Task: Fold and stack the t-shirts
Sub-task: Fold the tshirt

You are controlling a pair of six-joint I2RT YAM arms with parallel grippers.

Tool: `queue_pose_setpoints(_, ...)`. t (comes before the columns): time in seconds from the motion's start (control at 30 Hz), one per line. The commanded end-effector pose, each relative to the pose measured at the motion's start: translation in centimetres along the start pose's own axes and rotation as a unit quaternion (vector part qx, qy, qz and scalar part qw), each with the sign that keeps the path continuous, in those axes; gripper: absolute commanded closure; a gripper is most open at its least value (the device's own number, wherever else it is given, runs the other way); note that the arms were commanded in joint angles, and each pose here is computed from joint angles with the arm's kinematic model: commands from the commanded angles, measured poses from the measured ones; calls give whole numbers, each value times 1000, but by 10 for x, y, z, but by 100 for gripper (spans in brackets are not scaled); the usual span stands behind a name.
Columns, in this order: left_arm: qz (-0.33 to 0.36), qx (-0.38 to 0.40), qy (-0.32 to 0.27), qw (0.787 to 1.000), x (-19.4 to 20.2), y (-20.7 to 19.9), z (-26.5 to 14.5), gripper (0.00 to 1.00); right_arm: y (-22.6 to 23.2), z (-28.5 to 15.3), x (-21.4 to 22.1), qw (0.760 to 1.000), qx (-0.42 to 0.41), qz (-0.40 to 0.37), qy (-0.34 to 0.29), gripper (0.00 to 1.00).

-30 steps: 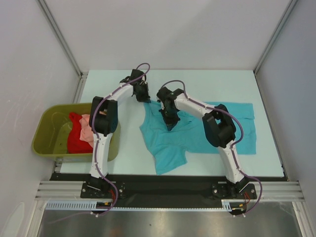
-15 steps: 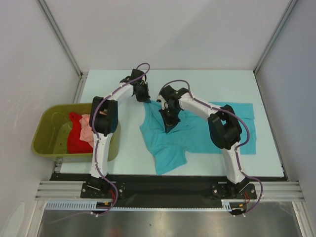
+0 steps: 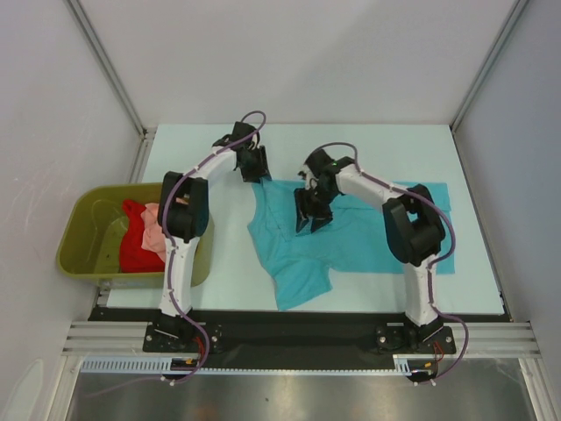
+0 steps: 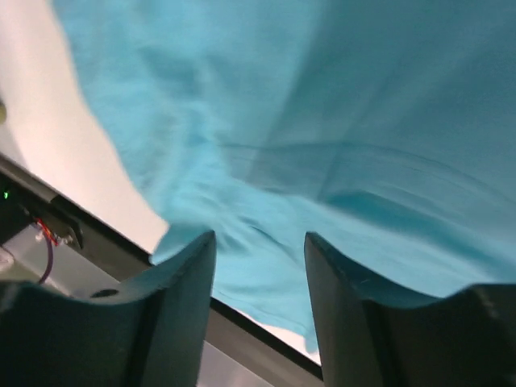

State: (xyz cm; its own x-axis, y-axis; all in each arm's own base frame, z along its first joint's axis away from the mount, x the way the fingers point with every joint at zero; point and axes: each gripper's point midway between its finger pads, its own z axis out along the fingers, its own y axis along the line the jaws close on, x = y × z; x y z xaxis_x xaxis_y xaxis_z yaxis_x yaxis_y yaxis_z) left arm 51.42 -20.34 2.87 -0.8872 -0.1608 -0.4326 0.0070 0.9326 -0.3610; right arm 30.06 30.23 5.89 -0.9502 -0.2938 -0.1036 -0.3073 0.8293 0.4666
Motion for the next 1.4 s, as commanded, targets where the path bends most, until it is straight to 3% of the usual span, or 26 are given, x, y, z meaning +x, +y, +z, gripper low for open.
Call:
queue_pose_setpoints(0.0, 2, -24, -26, 999, -15, 4, -30, 50, -40, -80, -61, 978, 45, 89, -185, 43)
queue_pose_setpoints(0.1, 6, -23, -55, 998, -27, -1, -48, 50, -120, -135, -86, 926, 119, 188, -305, 39)
queue_pose_setpoints(0.23, 16, -25, -70, 997, -36, -2, -55, 49, -225, -175, -90, 854, 177, 319, -370, 38)
queue_pose_setpoints(0.37, 17, -9, -66, 998, -44, -10, -49, 55, -290, -213, -91, 831, 248, 313, -388, 32)
queue_pose_setpoints(0.47, 16, -1, -62, 998, -43, -12, -43, 50, -333, -234, -92, 832, 275, 299, -377, 26)
queue_pose_setpoints(0.5, 18, -2, -61, 998, -42, -12, -43, 48, -349, -221, -82, 839, 280, 315, -345, 26)
queue_pose_setpoints(0.53, 22, -2, -57, 998, -40, -11, -41, 42, -369, -233, -74, 828, 290, 332, -346, 26)
queue_pose_setpoints(0.7, 41, 0, -49, 998, -35, -7, -29, 32, -408, -252, -53, 812, 308, 346, -356, 26)
queue_pose_setpoints(0.8, 51, 3, -45, 998, -32, -7, -25, 29, -422, -252, -48, 819, 310, 332, -352, 26)
queue_pose_setpoints(1.0, 59, 10, -34, 998, -27, -6, -17, 31, -449, -260, -29, 815, 337, 338, -331, 26)
queue_pose_setpoints(1.17, 58, -6, -15, 998, -16, 3, -11, 44, -459, -254, -15, 824, 328, 338, -315, 28)
queue_pose_setpoints(1.37, 56, -7, -13, 998, -15, 5, -10, 51, -467, -252, -11, 833, 317, 326, -314, 30)
